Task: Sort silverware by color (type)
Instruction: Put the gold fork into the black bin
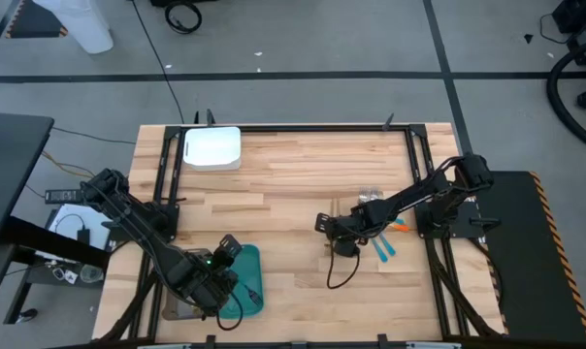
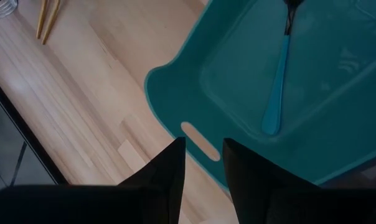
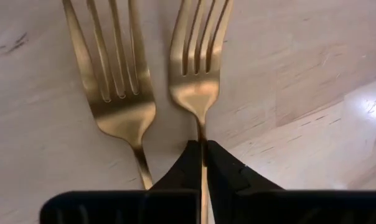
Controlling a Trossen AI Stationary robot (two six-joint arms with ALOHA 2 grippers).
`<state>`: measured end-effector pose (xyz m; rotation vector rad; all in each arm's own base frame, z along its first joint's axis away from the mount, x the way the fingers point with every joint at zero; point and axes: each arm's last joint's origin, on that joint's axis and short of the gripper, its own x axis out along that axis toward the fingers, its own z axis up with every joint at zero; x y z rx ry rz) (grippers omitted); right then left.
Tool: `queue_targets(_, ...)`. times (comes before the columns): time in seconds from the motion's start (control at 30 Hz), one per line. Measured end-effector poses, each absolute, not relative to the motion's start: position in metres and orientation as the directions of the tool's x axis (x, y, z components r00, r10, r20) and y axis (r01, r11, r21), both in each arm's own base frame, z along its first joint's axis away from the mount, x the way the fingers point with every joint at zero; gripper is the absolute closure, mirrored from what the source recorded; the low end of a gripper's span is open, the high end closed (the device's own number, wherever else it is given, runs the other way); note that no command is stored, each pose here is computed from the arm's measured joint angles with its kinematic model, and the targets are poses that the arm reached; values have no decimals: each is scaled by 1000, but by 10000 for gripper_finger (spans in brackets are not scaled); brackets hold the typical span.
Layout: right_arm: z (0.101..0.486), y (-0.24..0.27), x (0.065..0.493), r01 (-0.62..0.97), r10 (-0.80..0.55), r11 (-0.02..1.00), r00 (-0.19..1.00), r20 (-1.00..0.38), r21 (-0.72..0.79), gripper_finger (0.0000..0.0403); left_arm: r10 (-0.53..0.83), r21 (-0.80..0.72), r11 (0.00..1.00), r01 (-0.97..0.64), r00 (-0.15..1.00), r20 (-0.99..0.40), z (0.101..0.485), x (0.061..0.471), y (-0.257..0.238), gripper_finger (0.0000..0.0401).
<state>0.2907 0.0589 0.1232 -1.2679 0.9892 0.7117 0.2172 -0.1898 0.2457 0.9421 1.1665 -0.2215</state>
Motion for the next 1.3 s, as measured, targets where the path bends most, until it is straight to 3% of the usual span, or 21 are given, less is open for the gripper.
queue_targets(0.27, 124, 67, 293, -852, -138, 148, 485, -863, -502, 390, 269, 503, 685, 527, 458, -847, 247, 222, -194, 285)
queue_targets(0.57, 134, 85, 305, -734, -134, 127, 654, -745, -667, 390, 236, 508, 725, 466, 524, -818, 249, 232, -195, 285)
queue_targets(0.97, 156, 120, 313, -509, -20, 275, 845, -535, -815, 390, 294, 626, 641, 444, 611, -735, 253, 253, -183, 277)
queue_targets(1.3, 175, 144, 314, -358, 77, 348, 932, -354, -866, 390, 267, 646, 651, 397, 678, -685, 260, 279, -168, 214)
